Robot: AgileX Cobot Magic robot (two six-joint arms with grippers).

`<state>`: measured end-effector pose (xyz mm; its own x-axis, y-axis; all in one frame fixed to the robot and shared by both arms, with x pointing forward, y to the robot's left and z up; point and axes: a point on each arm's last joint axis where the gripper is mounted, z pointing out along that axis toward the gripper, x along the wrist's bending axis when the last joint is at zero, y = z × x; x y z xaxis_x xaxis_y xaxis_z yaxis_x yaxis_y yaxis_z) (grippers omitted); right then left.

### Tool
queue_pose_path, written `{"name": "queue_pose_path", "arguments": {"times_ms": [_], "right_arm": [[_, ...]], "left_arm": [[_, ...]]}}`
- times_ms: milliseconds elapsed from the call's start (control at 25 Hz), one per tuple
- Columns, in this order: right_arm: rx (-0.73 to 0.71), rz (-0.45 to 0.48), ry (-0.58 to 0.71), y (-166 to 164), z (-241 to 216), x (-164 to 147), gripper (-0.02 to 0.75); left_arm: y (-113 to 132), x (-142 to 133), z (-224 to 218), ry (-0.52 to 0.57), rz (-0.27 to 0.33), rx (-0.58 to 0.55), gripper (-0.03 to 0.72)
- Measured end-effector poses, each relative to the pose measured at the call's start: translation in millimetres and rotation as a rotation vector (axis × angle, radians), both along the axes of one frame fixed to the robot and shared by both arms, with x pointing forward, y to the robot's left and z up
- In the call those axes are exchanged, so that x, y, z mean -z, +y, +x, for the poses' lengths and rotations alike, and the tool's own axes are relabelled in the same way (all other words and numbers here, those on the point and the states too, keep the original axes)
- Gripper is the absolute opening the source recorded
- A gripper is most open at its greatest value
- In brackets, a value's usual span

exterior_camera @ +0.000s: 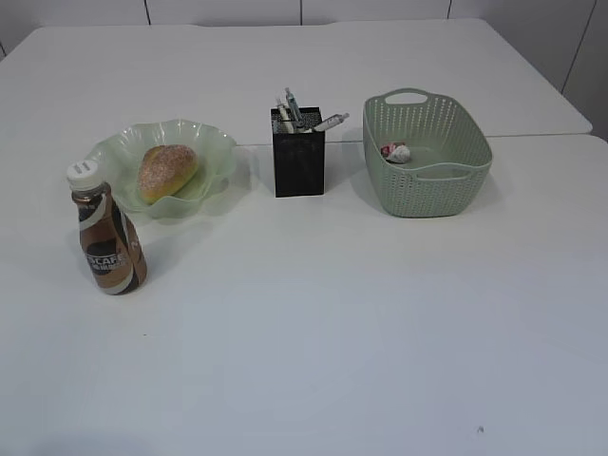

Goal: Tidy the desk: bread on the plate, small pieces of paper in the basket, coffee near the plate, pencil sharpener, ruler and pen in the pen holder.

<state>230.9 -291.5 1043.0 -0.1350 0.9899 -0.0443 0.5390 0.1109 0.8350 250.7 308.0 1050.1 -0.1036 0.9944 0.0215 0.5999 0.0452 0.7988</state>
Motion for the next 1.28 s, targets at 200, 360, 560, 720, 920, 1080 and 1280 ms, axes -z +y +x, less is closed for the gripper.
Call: {"name": "queue_pose_path", "arguments": {"times_ms": [200, 360, 560, 720, 920, 1080, 1280], "right_arm": [[0.005, 0.000, -0.021, 0, -3, 0, 0.240], [0.005, 0.000, -0.021, 0, -3, 0, 0.239], [0.007, 0.000, -0.021, 0, -3, 0, 0.239], [0.007, 0.000, -0.021, 0, -3, 0, 0.239], [0.007, 0.000, -0.021, 0, -3, 0, 0.239], [0.007, 0.000, -0.021, 0, -3, 0, 0.239], [0.007, 0.000, -0.021, 0, -3, 0, 0.239]], "left_arm": [[0, 0, -13, -0.087, 0.004, -0.022, 0.237], [-1, 0, -19, -0.126, 0.006, -0.022, 0.237], [-1, 0, -19, -0.126, 0.006, -0.022, 0.237], [-1, 0, -19, -0.126, 0.006, -0.022, 0.237], [-1, 0, -19, -0.126, 0.006, -0.022, 0.237], [-1, 0, -19, -0.126, 0.006, -0.022, 0.237], [-1, 0, -19, -0.126, 0.006, -0.022, 0.237]]}}
